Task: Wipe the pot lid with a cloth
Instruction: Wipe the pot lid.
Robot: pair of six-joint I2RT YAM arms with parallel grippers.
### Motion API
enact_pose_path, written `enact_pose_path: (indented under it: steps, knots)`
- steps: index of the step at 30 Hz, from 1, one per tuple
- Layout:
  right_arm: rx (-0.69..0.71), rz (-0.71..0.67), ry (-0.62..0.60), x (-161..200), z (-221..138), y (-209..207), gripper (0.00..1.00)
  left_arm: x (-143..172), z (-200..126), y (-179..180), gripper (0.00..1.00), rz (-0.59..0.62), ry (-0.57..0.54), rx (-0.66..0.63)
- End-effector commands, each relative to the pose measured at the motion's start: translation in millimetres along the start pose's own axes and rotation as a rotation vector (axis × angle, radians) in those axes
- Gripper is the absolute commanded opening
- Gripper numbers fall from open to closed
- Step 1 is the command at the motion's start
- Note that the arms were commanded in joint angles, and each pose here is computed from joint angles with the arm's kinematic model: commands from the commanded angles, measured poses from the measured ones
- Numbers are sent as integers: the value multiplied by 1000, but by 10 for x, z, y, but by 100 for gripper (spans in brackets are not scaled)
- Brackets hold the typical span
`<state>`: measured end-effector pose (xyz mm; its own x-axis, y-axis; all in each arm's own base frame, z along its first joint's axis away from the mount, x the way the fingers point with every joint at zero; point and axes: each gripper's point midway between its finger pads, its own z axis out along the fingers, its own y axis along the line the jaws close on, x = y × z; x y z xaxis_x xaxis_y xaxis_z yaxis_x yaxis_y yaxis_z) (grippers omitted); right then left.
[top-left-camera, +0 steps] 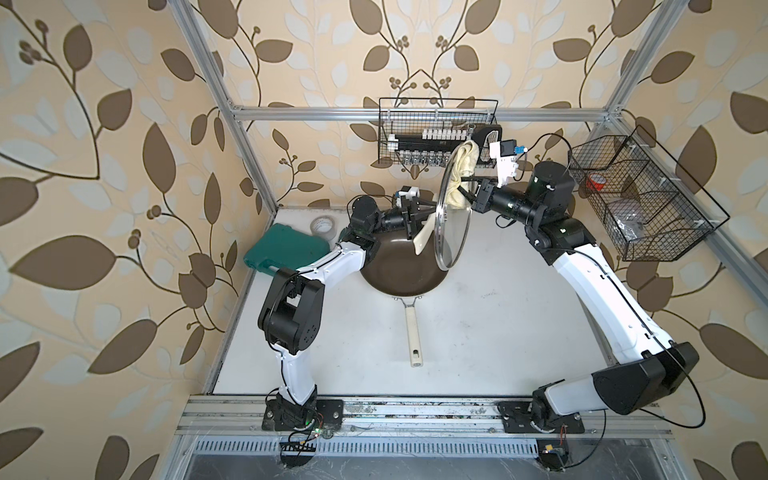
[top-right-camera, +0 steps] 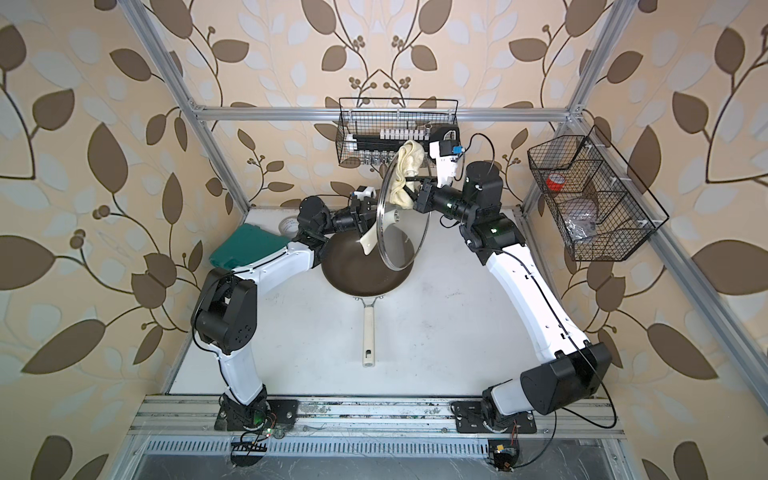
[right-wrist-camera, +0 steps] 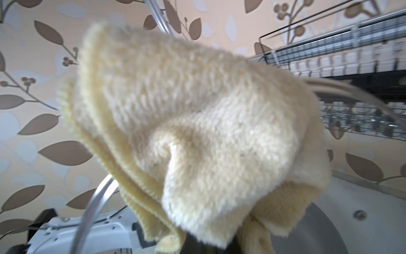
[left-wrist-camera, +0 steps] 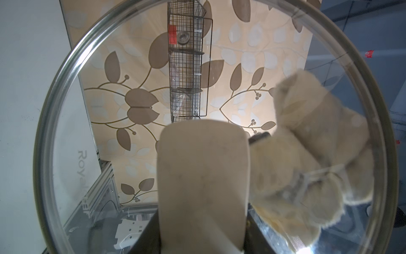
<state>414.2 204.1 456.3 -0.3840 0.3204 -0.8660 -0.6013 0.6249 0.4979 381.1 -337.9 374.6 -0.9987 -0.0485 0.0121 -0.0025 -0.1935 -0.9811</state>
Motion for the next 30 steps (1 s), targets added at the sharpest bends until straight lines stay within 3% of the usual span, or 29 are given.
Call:
enact_pose_path:
  steps: [1,9,16,23,30]
  knots:
    - [119,77,0,13,37,-439,0,646,-12,-1031,0,383,120,178]
    - [267,105,109,612,-89,-1049,0,741,-28,-1261,0,443,123,209]
    - [266,133,231,1248,-288,-1095,0,646,-34,-1344,0,441,69,245]
    - [104,92,312,1566,-333,-490,0,429,-41,-1332,0,411,-23,268]
    - [-102,10,274,1345,-358,355,0,296,-57,-1218,0,379,-61,268]
